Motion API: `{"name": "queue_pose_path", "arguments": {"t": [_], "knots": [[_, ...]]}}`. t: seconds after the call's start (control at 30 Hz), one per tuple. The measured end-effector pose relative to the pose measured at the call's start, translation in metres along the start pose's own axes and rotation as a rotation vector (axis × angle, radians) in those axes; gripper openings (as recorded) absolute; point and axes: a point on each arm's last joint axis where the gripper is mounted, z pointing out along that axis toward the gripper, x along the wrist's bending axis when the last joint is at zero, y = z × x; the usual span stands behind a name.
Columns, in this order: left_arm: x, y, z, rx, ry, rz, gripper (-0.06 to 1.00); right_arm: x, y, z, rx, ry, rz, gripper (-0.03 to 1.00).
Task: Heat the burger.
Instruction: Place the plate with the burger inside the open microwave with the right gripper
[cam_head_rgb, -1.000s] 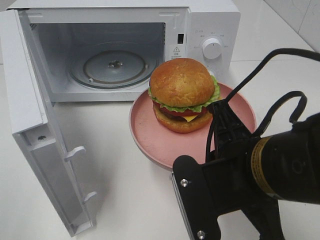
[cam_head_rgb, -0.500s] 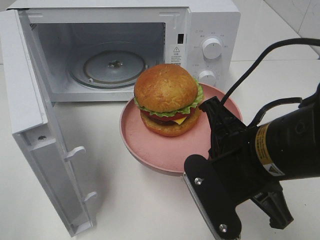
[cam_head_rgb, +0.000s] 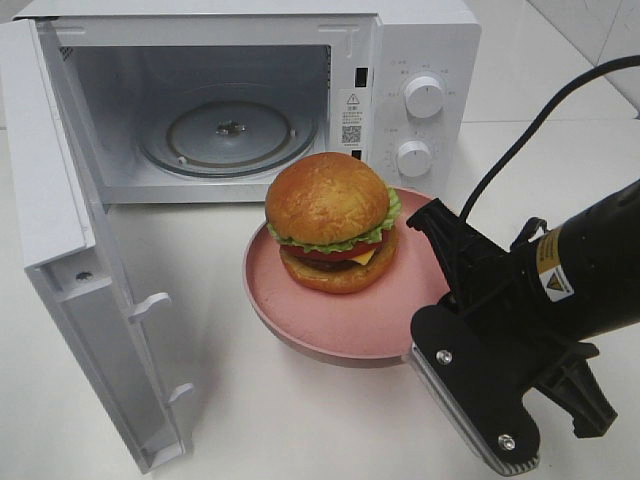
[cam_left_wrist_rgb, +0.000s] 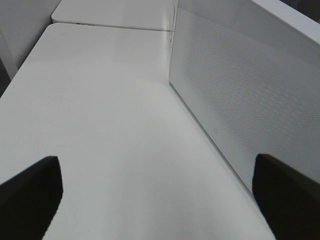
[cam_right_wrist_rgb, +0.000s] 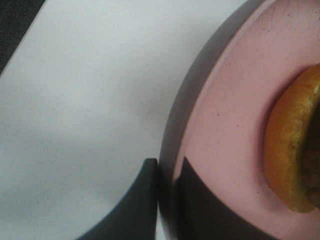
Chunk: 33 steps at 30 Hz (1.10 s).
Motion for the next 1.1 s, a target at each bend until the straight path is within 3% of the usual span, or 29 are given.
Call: {"name": "queue_pose_path", "arguments": {"t": [0.3, 0.6, 1.1], "knots": [[0.000, 0.000, 0.000, 0.000, 0.000, 0.000, 0.97, -0.004, -0.010, 0.001, -0.054, -0.036, 0.009, 0.04], [0.000, 0.000, 0.000, 0.000, 0.000, 0.000, 0.97, -0.004, -0.011, 0.001, -0.043, -0.038, -0.021, 0.04], [0.000, 0.000, 0.000, 0.000, 0.000, 0.000, 0.97, -0.039, -0.001, 0.014, -0.056, -0.069, -0.063, 0.04]]}}
